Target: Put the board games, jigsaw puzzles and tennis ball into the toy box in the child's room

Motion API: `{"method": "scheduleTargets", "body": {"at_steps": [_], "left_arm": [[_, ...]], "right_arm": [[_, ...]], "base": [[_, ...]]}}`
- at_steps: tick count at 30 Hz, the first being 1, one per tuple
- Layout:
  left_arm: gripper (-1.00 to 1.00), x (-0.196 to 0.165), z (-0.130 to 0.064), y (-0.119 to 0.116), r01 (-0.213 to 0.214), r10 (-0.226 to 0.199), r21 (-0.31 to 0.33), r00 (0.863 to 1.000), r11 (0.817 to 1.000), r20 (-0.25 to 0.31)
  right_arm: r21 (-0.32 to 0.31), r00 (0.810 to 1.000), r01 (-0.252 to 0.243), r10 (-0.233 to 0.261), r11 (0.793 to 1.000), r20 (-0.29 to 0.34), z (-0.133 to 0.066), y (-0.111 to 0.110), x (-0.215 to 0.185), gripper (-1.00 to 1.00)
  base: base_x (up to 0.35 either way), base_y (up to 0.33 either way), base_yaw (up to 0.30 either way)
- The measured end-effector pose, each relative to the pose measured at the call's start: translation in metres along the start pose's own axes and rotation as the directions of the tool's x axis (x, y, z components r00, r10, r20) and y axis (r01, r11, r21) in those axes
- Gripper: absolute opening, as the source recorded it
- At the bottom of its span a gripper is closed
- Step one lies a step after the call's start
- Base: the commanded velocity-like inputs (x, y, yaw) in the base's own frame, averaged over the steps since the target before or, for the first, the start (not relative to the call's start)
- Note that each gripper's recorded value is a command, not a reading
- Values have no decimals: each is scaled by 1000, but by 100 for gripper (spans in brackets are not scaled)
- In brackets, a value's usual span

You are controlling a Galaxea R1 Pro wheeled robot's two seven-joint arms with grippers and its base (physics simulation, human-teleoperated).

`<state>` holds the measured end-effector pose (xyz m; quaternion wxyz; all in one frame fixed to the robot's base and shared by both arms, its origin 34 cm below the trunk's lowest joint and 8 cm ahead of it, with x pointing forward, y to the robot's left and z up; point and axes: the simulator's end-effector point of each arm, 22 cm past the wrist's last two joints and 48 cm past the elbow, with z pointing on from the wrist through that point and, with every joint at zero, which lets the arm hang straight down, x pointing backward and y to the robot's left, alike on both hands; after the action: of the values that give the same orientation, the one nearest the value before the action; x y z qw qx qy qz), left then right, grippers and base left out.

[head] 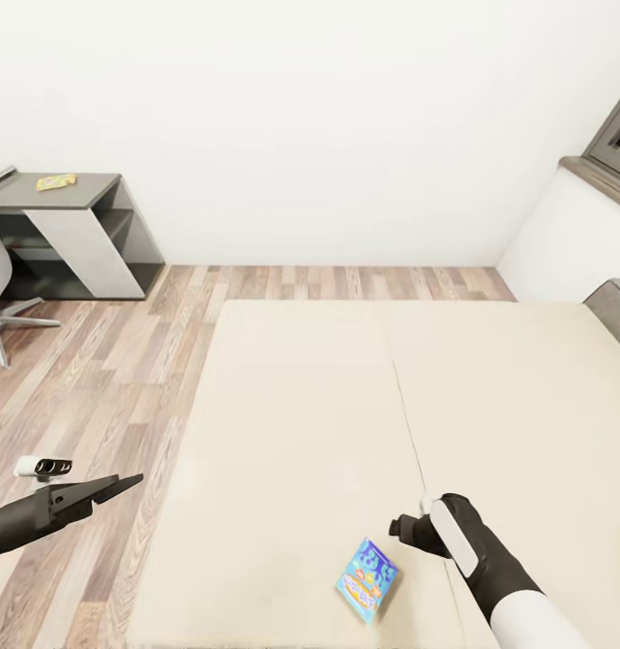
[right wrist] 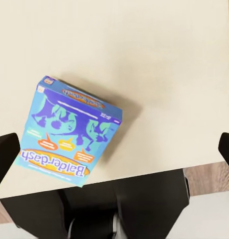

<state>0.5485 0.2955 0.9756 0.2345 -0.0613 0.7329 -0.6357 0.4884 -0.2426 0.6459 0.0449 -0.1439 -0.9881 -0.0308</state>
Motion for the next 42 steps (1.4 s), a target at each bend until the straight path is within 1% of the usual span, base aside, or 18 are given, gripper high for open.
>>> {"method": "scheduleTargets", "body": {"at_steps": [10, 17, 21, 27, 28, 29, 32, 42], "left_arm": [[100, 2, 0, 7, 17, -17, -7, 1000, 1000, -2], [100, 3, 0, 11, 26, -26, -10, 1000, 1000, -1], [100, 1, -2, 12, 24, -24, -11, 1000, 1000, 4], [100, -4, -1, 7, -3, 3, -10, 1000, 1000, 5], [100, -5, 0, 5, -10, 10, -8, 1000, 1000, 2], [100, -6, 2, 0, -27, 27, -2, 1000, 1000, -5], [100, -6, 5, -4, -42, 42, 3, 999, 999, -13], [100, -10, 10, -6, -65, 65, 7, 998, 998, -23]], "right_arm": [[-4, 1000, -13, 13, 1000, 15, 7, 0, -1, 100], [-21, 1000, -18, 18, 1000, 10, 12, 2, 1, 100], [-44, 1000, -18, 18, 999, 5, 14, 6, 3, 100], [-73, 1000, -18, 18, 997, -1, 18, 9, 4, 100], [-75, 1000, -18, 17, 997, -3, 18, 9, 5, 100], [-79, 1000, -18, 17, 997, -4, 19, 9, 5, 100], [-80, 1000, -19, 18, 997, -8, 21, 9, 7, 100], [-81, 999, -22, 20, 996, -24, 27, 8, 12, 100]], "base": [[0, 0, 0], [0, 0, 0], [0, 0, 0], [0, 0, 0], [0, 0, 0], [0, 0, 0], [0, 0, 0], [0, 0, 0]]}}
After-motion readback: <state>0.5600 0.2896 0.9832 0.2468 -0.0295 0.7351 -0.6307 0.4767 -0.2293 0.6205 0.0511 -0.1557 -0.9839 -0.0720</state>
